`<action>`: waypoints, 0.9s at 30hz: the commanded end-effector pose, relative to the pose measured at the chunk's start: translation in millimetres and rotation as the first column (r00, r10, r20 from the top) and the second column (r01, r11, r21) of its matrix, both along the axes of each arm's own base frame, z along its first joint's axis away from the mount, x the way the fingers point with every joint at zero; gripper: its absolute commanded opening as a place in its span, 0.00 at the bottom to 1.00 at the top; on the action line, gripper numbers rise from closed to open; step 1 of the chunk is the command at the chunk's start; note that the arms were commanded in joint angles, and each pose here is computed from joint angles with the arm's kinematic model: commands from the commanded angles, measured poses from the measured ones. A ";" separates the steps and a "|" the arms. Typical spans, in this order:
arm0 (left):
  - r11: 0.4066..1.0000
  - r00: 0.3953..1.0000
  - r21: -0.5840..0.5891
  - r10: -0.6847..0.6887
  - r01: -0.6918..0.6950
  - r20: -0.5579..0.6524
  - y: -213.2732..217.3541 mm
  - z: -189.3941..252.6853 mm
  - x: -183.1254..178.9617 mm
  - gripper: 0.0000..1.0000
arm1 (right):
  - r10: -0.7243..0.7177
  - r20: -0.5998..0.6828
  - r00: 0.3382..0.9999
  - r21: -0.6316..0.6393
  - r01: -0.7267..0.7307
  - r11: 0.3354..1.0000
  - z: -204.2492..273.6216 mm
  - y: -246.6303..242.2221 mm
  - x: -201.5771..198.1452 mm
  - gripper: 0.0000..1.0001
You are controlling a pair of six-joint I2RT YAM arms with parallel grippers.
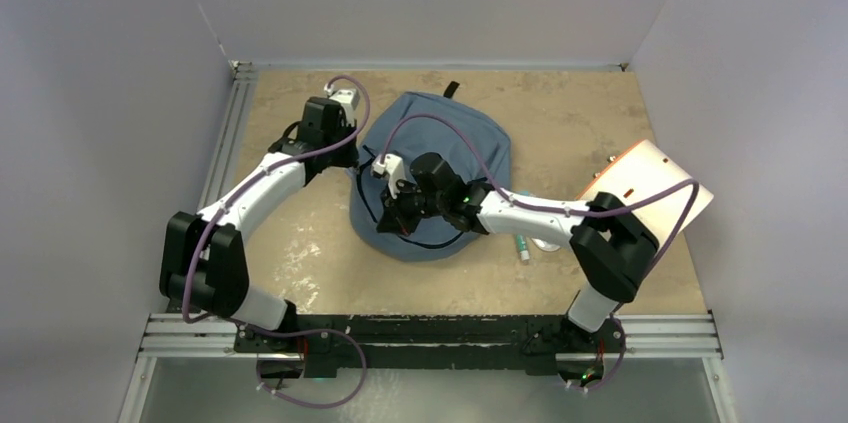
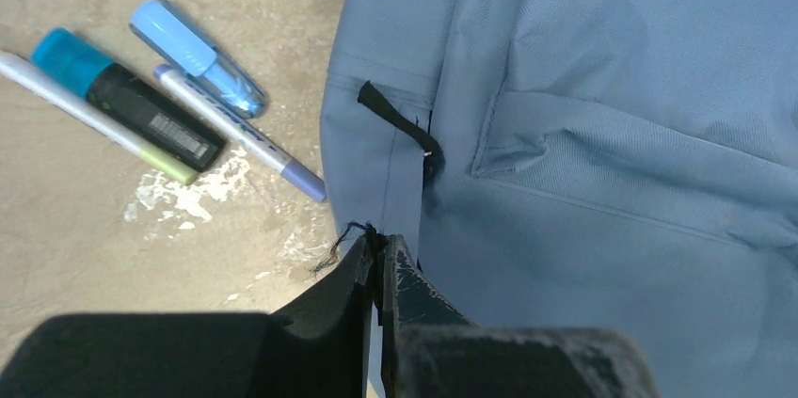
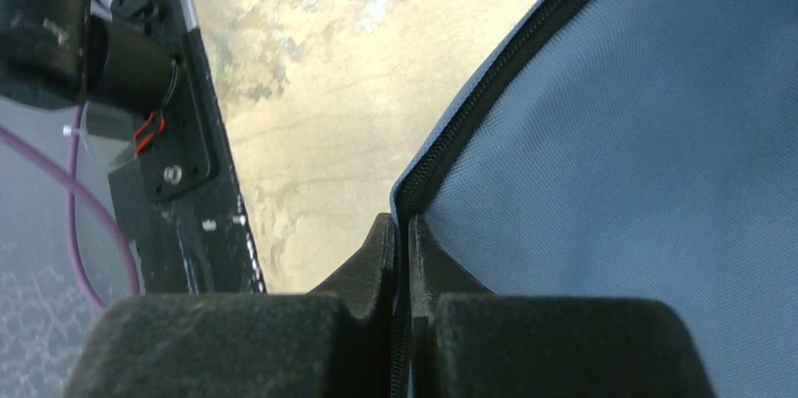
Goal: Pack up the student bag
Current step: Zip the student bag at the center of the board.
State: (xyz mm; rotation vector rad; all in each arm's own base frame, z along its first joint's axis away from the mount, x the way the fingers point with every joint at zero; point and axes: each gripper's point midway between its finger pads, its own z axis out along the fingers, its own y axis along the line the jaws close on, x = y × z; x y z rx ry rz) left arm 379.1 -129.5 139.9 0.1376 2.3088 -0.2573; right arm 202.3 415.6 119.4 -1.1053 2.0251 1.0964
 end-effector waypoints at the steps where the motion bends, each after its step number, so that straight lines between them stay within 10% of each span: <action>1: 0.998 0.996 -0.052 -0.012 0.017 0.085 -11.3 22.3 22.6 0.00 | 0.214 -0.013 0.977 0.006 -0.214 0.977 12.9 -12.7 -50.8 0.00; 15: 0.999 0.997 -0.035 -0.039 0.041 0.060 -18.2 10.2 22.7 0.00 | 0.387 0.018 0.922 -0.052 -0.386 0.921 8.8 -31.1 -85.0 0.02; 27: 0.998 0.996 -0.026 -0.060 0.062 0.067 -24.5 10.8 19.5 0.00 | -0.148 0.017 0.989 0.008 0.148 0.989 45.5 -11.7 -12.8 0.44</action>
